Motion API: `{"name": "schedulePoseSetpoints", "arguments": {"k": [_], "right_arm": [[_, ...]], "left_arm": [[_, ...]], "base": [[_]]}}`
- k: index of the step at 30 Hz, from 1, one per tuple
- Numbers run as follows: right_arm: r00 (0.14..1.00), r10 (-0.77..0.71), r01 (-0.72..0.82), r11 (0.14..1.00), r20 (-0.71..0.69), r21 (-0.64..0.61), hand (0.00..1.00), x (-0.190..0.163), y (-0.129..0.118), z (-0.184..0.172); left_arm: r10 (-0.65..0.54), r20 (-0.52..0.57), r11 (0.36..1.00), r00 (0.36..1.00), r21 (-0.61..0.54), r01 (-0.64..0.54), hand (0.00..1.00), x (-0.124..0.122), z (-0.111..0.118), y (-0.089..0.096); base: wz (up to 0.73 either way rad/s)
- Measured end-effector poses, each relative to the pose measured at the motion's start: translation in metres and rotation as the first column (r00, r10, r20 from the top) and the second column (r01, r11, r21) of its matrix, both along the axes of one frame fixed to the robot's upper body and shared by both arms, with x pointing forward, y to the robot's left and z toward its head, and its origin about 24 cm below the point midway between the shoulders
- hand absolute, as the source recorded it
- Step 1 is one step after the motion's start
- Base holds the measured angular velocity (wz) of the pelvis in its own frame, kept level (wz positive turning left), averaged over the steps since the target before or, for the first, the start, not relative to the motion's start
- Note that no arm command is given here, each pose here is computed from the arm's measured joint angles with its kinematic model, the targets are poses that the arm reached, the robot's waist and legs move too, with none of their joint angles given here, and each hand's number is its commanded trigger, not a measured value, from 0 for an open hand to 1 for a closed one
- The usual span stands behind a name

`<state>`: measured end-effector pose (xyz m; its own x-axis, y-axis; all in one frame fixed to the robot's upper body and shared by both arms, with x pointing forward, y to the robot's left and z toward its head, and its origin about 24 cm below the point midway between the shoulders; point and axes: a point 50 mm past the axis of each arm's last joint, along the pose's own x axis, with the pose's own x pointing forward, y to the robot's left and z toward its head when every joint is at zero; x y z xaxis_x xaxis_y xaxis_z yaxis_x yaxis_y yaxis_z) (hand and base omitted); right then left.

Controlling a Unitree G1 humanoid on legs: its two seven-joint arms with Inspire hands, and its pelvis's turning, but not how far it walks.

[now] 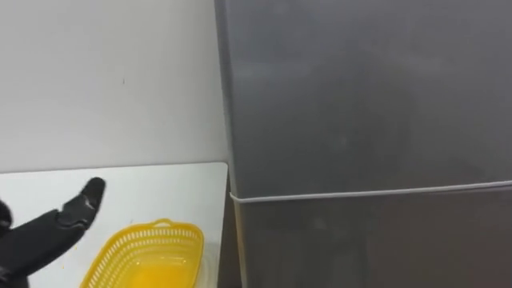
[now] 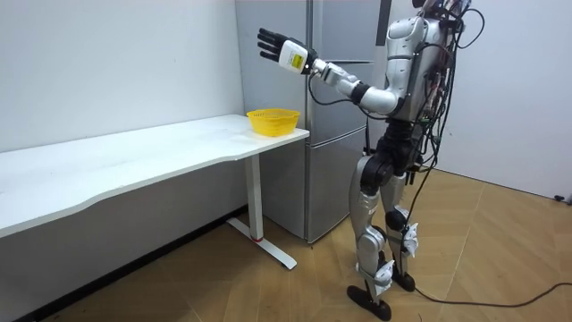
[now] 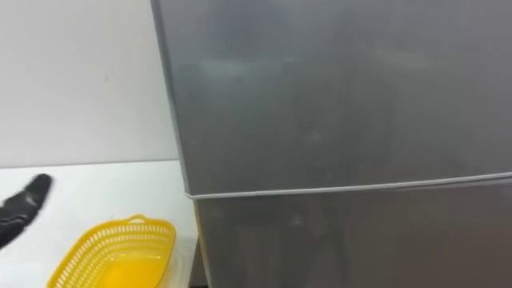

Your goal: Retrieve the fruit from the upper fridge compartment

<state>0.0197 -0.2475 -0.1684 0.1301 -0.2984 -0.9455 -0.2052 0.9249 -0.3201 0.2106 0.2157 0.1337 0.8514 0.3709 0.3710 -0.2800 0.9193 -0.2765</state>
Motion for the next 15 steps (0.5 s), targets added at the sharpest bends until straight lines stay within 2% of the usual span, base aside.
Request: {"name": "schedulePoseSetpoints", "arguments": {"k": [3, 6, 11, 15], "right_arm": [[1.000, 0.001, -0.001, 1.000, 0.001, 0.002, 0.00, 0.001, 0.000, 0.000], [1.000, 0.001, -0.001, 1.000, 0.000, 0.006, 0.00, 0.001, 0.000, 0.000], [1.000, 0.004, -0.003, 1.000, -0.001, 0.011, 0.00, 0.001, 0.000, 0.000], [0.999, 0.036, -0.036, 0.999, -0.026, 0.003, 0.00, 0.000, 0.000, 0.000]], "left_arm": [[-0.152, 0.009, 0.988, 0.988, 0.014, 0.152, 0.00, 0.007, 0.003, -0.015], [-0.248, 0.036, 0.968, 0.968, 0.039, 0.246, 0.00, 0.010, 0.009, -0.022], [-0.341, 0.090, 0.939, 0.936, 0.090, 0.333, 0.00, 0.016, 0.024, -0.030], [-0.407, 0.063, 0.909, 0.911, 0.129, 0.397, 0.00, 0.020, 0.026, -0.035]], "base": [[-0.05], [-0.07], [-0.06], [-0.03]]}}
